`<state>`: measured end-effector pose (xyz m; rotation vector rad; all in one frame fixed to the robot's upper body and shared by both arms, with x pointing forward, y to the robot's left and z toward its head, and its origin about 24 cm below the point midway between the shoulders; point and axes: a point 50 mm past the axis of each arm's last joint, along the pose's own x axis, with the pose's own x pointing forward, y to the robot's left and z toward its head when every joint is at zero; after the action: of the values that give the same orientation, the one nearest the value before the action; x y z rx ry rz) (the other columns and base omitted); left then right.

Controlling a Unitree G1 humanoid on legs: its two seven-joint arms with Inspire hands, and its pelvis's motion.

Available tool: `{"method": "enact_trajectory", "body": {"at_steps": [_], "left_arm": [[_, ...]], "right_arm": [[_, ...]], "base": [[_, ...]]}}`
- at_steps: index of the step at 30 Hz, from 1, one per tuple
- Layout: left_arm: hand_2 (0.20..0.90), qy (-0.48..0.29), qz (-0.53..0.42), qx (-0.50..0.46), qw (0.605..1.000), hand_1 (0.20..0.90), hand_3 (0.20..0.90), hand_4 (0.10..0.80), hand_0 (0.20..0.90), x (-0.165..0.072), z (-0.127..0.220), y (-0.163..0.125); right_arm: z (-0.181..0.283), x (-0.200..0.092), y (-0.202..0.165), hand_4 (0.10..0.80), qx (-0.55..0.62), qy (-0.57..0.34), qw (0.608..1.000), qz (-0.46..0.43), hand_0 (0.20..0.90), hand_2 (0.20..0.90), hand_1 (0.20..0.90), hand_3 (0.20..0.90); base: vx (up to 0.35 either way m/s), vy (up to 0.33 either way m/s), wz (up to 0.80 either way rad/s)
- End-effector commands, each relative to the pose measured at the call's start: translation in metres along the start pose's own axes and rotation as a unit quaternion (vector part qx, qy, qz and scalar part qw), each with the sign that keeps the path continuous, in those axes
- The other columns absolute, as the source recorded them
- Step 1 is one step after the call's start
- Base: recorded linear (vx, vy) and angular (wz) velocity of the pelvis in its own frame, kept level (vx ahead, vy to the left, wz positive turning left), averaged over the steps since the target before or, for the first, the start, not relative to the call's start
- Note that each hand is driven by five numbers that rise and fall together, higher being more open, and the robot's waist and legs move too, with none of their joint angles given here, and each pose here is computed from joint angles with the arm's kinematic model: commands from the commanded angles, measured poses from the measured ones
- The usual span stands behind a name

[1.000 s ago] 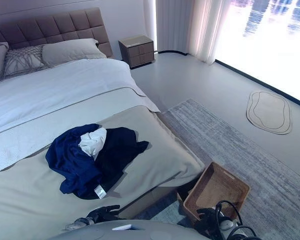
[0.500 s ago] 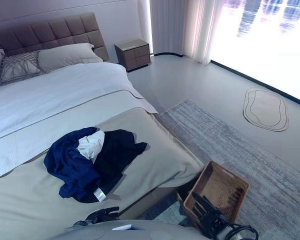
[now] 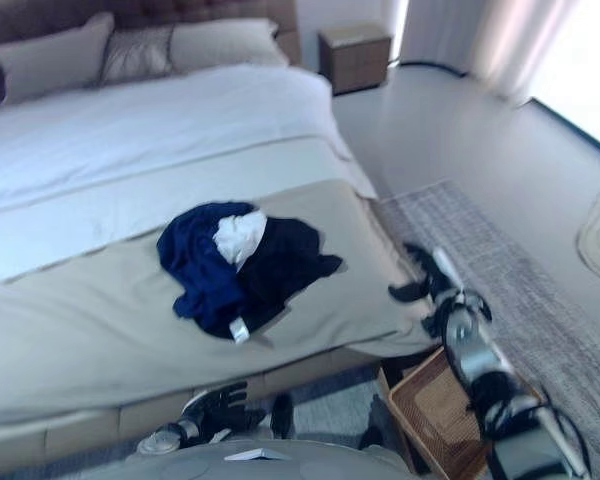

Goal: Pick up the clothes from the bed and place them into the basket

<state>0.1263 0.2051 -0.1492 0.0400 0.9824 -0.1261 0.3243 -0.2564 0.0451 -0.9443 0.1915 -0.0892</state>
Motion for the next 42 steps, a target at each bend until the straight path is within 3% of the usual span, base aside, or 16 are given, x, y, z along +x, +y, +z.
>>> {"method": "enact_trajectory", "body": {"at_steps": [1, 9, 16, 25, 27, 28, 34, 42], "left_arm": [[0.9, 0.007, 0.019, 0.054, 0.998, 0.9, 0.9, 0.8, 0.9, -0.006, 0.003, 0.027], [0.9, -0.04, 0.025, 0.035, 0.998, 0.9, 0.9, 0.8, 0.9, -0.008, 0.021, 0.04], [0.9, -0.078, 0.03, -0.003, 0.996, 0.9, 0.9, 0.8, 0.9, -0.011, 0.029, 0.045], [0.9, -0.113, 0.036, -0.022, 0.993, 0.9, 0.9, 0.8, 0.9, -0.015, 0.04, 0.057], [0.9, -0.118, 0.043, -0.028, 0.992, 0.9, 0.9, 0.8, 0.9, -0.017, 0.043, 0.061], [0.9, -0.119, 0.046, -0.029, 0.991, 0.9, 0.9, 0.8, 0.9, -0.018, 0.043, 0.063], [0.9, -0.11, 0.064, -0.028, 0.992, 0.9, 0.9, 0.8, 0.9, -0.023, 0.04, 0.072], [0.9, -0.063, 0.095, -0.025, 0.993, 0.9, 0.9, 0.8, 0.9, -0.03, 0.012, 0.079]], "right_arm": [[0.102, 0.032, -0.074, 0.8, -0.105, -0.145, 0.969, -0.167, 0.9, 0.9, 0.9, 0.9], [0.151, 0.041, -0.131, 0.8, -0.183, -0.156, 0.929, -0.282, 0.9, 0.9, 0.9, 0.9], [0.169, 0.047, -0.158, 0.8, -0.197, -0.119, 0.928, -0.291, 0.9, 0.9, 0.9, 0.9], [0.154, 0.056, -0.179, 0.8, -0.198, 0.024, 0.946, -0.255, 0.9, 0.9, 0.9, 0.9], [0.145, 0.057, -0.181, 0.254, -0.182, 0.052, 0.952, -0.242, 0.432, 0.432, 0.432, 0.354], [0.145, 0.057, -0.181, 0.1, -0.175, 0.047, 0.952, -0.247, 0.3, 0.3, 0.3, 0.2], [0.176, 0.046, -0.201, 0.1, -0.113, -0.05, 0.933, -0.337, 0.3, 0.3, 0.3, 0.2], [0.216, -0.017, -0.243, 0.1, 0.039, -0.253, 0.828, -0.5, 0.3, 0.3, 0.3, 0.2]], "base": [[-0.112, 0.026, 0.59], [-0.007, 0.021, 0.49], [0.015, 0.092, 0.29], [0.006, 0.03, 0.08], [-0.008, -0.027, 0.05], [0.005, -0.032, 0.05], [0.036, -0.067, -0.01], [0.078, -0.065, -0.18]]}}
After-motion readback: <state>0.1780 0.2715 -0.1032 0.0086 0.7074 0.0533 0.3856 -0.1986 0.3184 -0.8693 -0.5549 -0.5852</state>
